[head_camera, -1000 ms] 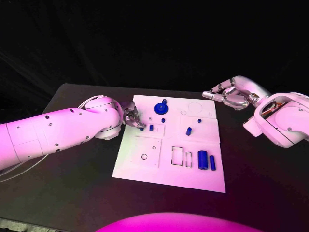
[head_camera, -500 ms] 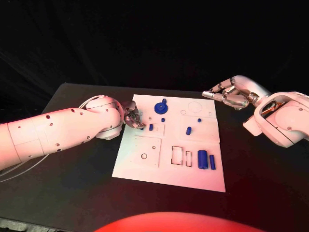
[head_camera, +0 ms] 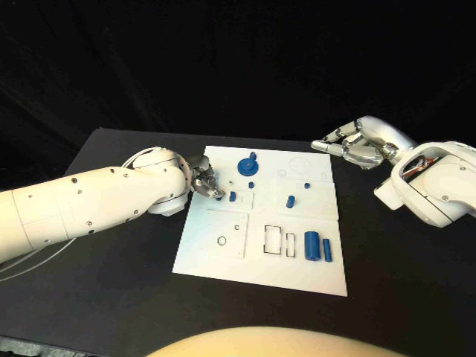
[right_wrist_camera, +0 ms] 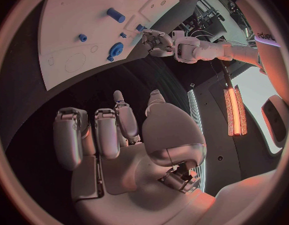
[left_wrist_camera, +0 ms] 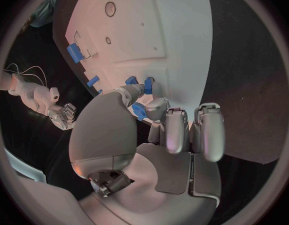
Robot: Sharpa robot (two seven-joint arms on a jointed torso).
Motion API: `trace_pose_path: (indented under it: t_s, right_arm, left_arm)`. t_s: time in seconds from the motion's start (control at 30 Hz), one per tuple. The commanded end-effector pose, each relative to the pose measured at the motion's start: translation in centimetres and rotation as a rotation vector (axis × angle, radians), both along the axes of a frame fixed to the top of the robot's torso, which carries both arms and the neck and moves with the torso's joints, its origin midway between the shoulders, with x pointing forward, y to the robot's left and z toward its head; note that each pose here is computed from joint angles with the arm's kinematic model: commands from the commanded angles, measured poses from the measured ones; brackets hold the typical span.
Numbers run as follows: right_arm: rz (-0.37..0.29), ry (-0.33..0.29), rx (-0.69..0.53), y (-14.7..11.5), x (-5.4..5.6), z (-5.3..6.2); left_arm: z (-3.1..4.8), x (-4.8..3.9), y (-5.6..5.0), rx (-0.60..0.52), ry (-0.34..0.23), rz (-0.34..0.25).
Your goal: Assemble the parts on the task board
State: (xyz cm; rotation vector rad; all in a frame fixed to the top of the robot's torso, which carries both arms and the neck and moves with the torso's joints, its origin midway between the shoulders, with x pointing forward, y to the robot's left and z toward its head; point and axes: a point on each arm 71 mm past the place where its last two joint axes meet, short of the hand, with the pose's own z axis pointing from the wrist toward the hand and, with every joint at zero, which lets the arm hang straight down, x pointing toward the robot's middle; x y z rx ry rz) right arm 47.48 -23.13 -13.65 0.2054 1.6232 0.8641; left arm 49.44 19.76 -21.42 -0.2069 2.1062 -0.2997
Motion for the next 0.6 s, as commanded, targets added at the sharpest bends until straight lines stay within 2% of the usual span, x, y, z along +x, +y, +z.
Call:
trace_pose_path:
  t_s: [0.03,0.6]
  right_arm:
    - [0.005,-0.006,0.000,0.03,-0.01,0.03]
    - [0.005,-0.007,0.001,0.06,-0.01,0.04]
  left_arm:
    - [-0.13,-0.08,-0.11,-0.002,0.018,0.003]
    - [-0.14,0.13,0.16,-0.001,0.014,0.022]
